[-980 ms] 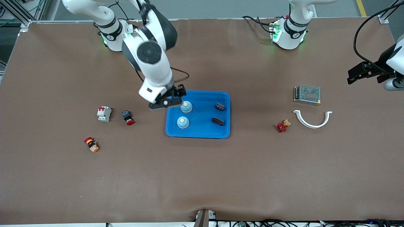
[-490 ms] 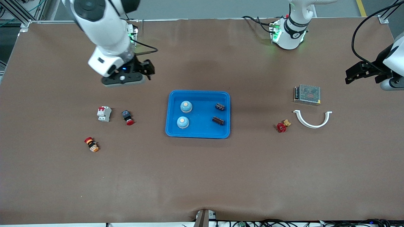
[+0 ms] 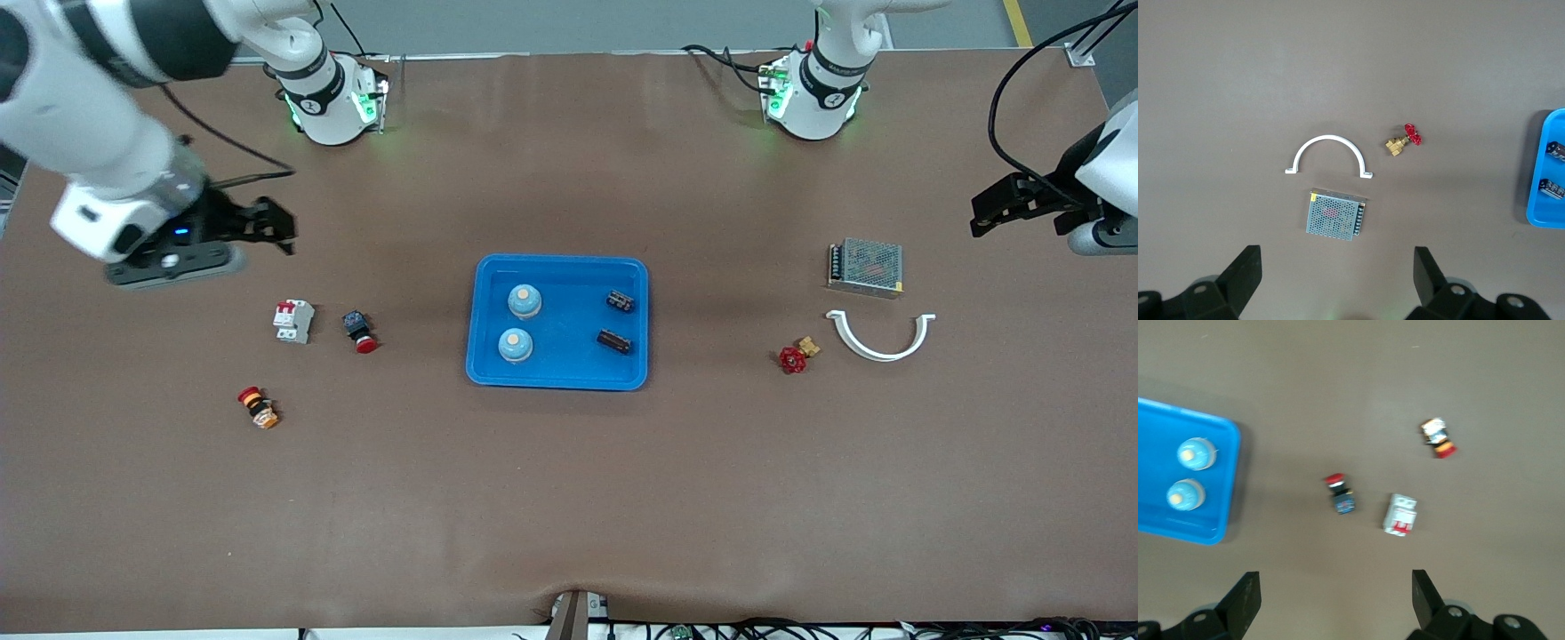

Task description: Place electrolytic capacitor and blue bell in tray

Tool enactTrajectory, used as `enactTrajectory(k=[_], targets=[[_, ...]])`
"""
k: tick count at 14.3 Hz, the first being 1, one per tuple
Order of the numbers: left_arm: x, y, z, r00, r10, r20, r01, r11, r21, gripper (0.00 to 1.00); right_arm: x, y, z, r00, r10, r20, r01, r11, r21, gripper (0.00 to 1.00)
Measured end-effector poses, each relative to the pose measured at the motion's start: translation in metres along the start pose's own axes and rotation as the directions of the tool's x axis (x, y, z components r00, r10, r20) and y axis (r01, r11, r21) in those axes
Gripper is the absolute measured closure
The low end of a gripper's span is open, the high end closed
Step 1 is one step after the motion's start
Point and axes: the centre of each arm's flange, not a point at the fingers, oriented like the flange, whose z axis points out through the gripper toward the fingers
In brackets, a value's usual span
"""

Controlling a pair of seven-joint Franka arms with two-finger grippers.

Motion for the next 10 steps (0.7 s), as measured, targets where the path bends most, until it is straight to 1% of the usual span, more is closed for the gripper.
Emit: enactTrajectory(k=[2,4,6,9,10], targets=[[0.0,0.0,0.0,1.0,0.0,0.0,0.0,1.0,0.0,0.0,-0.002,0.045,-0.004,0.998,0.056,-0.007,-0.056,0.998,0.003,0.0],[0.0,0.0,0.0,1.0,0.0,0.0,0.0,1.0,0.0,0.0,-0.003,0.068,-0.011,0.996,0.089,-0.022,-0.089,0.996,0.004,0.0],[0.0,0.0,0.0,1.0,0.0,-0.001,0.0,1.0,0.0,0.0,-0.003,0.073,-0.022,0.995,0.097,-0.038,-0.097,0.995,0.004,0.0],[0.0,0.0,-0.001,1.0,0.0,-0.004,0.0,1.0,0.0,0.0,-0.008,0.075,-0.039,0.994,0.104,-0.022,-0.104,0.995,0.005,0.0],[0.0,0.0,-0.001,1.0,0.0,-0.005,0.0,1.0,0.0,0.0,-0.01,0.082,-0.044,0.993,0.116,-0.025,-0.116,0.993,0.005,0.0]])
